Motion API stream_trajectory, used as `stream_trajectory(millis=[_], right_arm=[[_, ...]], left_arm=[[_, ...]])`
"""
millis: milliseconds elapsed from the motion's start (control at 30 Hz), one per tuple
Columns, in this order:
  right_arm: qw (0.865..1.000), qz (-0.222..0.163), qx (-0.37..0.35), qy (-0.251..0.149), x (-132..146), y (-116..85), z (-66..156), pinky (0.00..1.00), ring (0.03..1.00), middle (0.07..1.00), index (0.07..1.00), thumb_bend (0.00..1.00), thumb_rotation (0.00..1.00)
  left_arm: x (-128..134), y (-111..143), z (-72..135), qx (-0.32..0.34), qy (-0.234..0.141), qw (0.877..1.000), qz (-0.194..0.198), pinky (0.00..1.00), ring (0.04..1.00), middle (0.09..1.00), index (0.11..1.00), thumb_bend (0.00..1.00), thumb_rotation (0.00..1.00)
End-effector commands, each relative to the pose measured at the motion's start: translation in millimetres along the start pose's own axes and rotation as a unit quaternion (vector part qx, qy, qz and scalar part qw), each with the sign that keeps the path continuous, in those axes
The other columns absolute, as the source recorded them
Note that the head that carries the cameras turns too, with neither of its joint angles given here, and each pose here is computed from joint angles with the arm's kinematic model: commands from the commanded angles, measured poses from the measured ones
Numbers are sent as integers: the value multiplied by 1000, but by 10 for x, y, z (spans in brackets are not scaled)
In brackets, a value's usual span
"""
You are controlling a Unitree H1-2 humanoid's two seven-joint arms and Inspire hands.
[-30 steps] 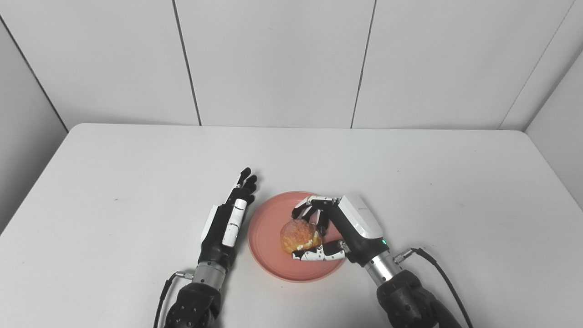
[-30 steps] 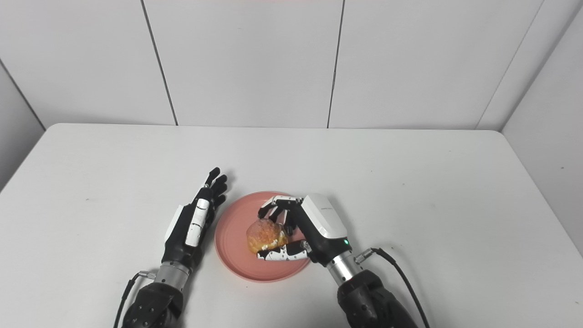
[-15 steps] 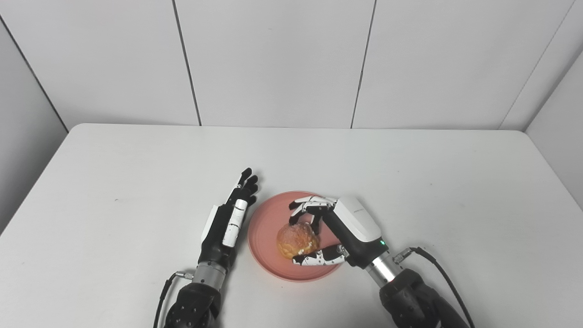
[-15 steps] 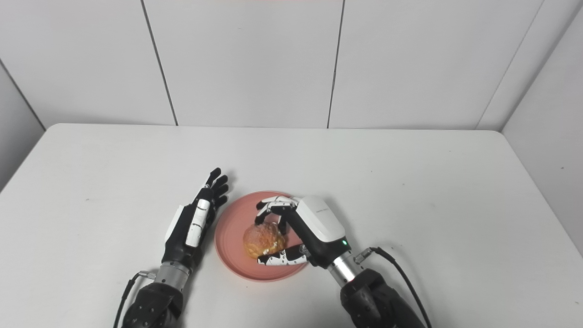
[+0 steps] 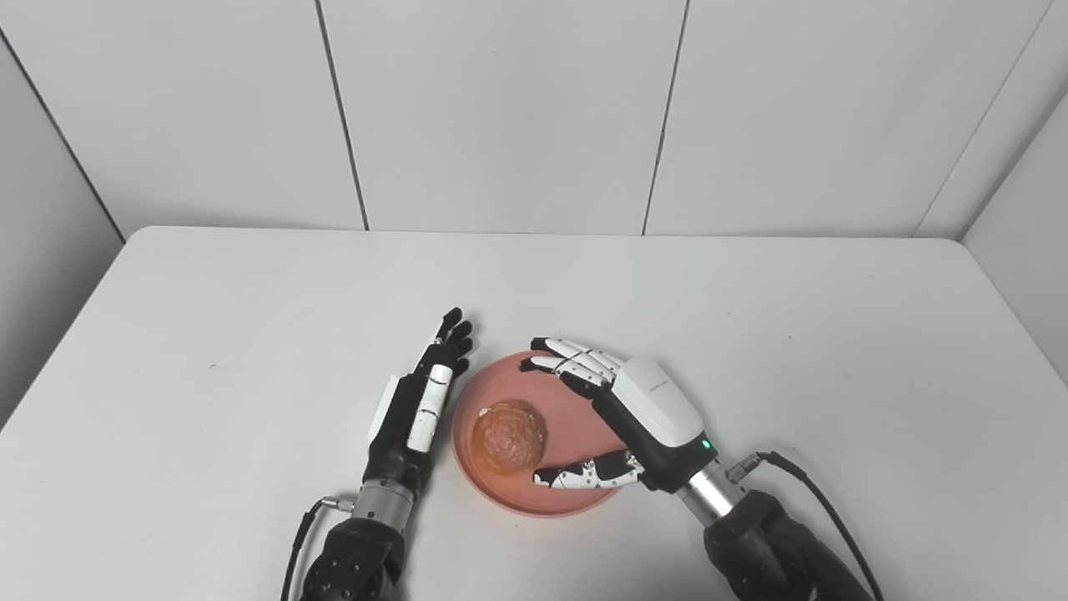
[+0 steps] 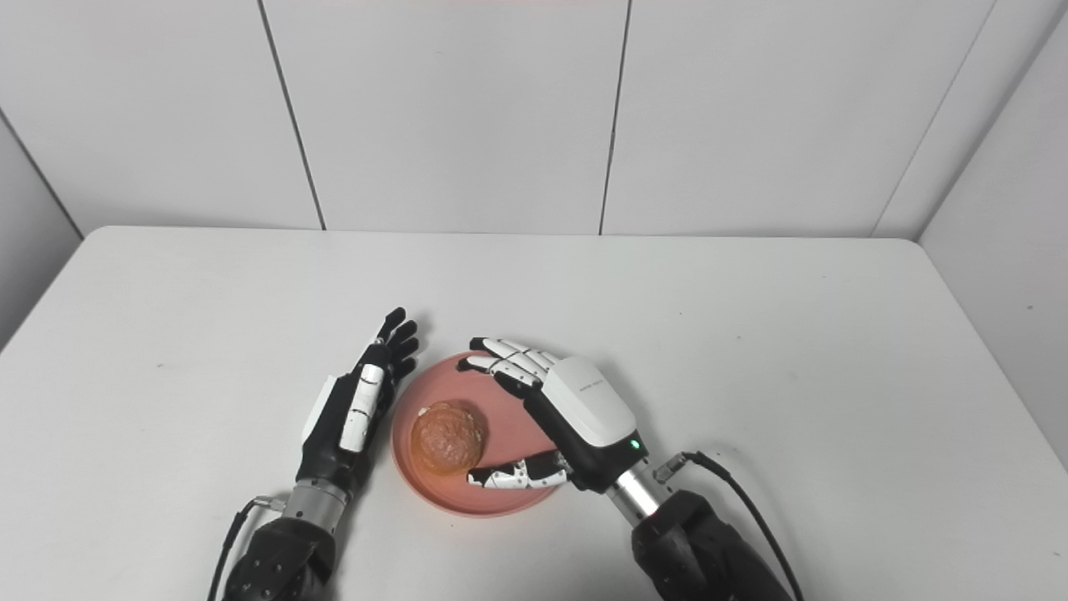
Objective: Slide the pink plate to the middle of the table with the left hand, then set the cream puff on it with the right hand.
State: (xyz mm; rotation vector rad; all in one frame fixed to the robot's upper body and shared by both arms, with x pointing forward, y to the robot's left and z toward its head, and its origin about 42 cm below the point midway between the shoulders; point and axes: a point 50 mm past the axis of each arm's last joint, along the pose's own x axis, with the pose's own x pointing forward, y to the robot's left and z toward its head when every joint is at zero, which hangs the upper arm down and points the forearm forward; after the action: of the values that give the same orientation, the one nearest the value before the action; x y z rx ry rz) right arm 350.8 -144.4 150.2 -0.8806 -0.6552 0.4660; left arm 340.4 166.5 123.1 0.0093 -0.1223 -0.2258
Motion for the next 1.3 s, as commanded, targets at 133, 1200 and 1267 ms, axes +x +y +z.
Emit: stream_trajectory(millis=[133, 1200, 1267], right_arm=[[999, -38, -11, -37, 98, -214, 68, 869, 893, 918, 841, 586, 376], [894, -223, 367, 128, -79, -195, -16, 1000, 1000, 1000, 1000, 672, 893], [883, -230, 388, 127, -91, -164, -8, 1000, 1000, 1000, 1000, 668, 854]], left_arm=[[-28, -95, -4, -11, 1, 1000, -5, 963, 956, 953, 935, 619, 1000], [-14, -99, -24, -36, -21, 999, 22, 1000, 1000, 1000, 1000, 671, 975], [-13, -100, -20, -37, -21, 999, 24, 1000, 1000, 1000, 1000, 675, 976]])
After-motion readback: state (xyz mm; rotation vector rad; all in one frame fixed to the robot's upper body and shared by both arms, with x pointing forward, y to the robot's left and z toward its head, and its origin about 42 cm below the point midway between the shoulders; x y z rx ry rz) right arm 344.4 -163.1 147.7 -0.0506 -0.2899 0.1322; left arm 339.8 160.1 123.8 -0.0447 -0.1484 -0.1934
